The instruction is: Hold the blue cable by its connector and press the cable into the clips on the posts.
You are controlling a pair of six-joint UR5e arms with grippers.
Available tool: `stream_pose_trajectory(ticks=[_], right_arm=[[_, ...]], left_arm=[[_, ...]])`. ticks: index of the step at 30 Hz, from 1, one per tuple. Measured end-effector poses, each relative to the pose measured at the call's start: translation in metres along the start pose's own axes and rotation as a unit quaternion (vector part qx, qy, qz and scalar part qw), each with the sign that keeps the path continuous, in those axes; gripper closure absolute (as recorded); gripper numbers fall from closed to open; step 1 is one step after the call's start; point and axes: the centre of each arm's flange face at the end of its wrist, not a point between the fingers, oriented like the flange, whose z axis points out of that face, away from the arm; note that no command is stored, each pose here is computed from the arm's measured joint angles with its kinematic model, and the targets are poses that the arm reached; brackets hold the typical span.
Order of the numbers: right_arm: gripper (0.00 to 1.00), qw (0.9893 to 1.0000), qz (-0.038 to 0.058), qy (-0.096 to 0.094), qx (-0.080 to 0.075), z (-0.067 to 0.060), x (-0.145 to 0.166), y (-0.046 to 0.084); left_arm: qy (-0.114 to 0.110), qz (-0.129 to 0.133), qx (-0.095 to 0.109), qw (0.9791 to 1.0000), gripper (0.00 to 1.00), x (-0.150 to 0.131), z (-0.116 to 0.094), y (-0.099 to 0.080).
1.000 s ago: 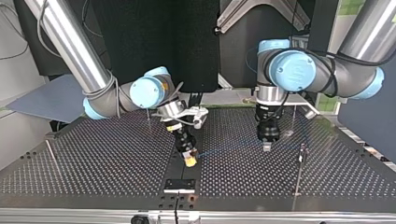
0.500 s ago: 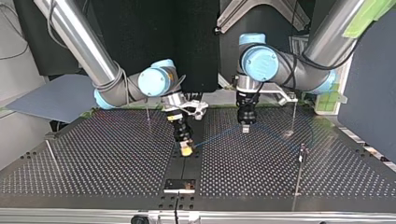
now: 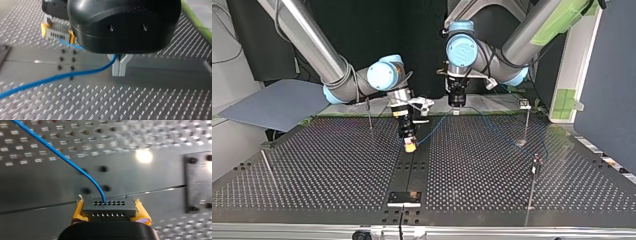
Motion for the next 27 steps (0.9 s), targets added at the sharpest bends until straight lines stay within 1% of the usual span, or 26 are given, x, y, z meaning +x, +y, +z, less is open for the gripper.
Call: stream_pose_trajectory(ticks=[6,9,12,15,18,19,21,22,24,25,27], right_arm=[[1.0,0.9997,-0.0065,-0.02,-0.012,-0.016,-0.046,-0.002],[1.0,0.9993,-0.0086,-0.031,-0.021,-0.026,-0.071,-0.003],[1.0,0.9985,-0.0065,-0.043,-0.032,-0.037,-0.097,-0.001],[1.0,0.9975,0.0006,-0.054,-0.045,-0.048,-0.121,0.004],[1.0,0.9958,0.0094,-0.064,-0.065,-0.058,-0.146,0.016],[1.0,0.995,0.0123,-0.068,-0.072,-0.062,-0.154,0.021],[1.0,0.9938,0.0146,-0.073,-0.083,-0.068,-0.166,0.028],[1.0,0.9929,0.0149,-0.077,-0.09,-0.072,-0.174,0.032],[1.0,0.9916,0.014,-0.082,-0.099,-0.079,-0.186,0.038],[1.0,0.9907,0.0124,-0.087,-0.104,-0.085,-0.195,0.039],[1.0,0.9894,0.01,-0.094,-0.111,-0.094,-0.209,0.041]], left_arm=[[0.0,0.0,0.022,0.9998,1.0,0.022,-0.005,-0.025],[0.0,-0.003,0.025,0.9997,1.0,0.034,-0.003,-0.032],[0.0,-0.005,0.025,0.9997,1.0,0.046,0.001,-0.035],[0.0,-0.005,0.024,0.9997,1.0,0.057,0.006,-0.036],[0.0,-0.008,0.021,0.9997,1.0,0.069,0.011,-0.037],[0.0,-0.01,0.02,0.9998,1.0,0.072,0.013,-0.037],[0.0,-0.016,0.017,0.9997,1.0,0.081,0.017,-0.036],[0.001,-0.017,0.016,0.9997,1.0,0.085,0.019,-0.036],[0.001,-0.02,0.016,0.9997,1.0,0.094,0.023,-0.036],[0.001,-0.02,0.017,0.9997,1.0,0.098,0.024,-0.037],[0.001,-0.018,0.02,0.9996,1.0,0.108,0.026,-0.04]])
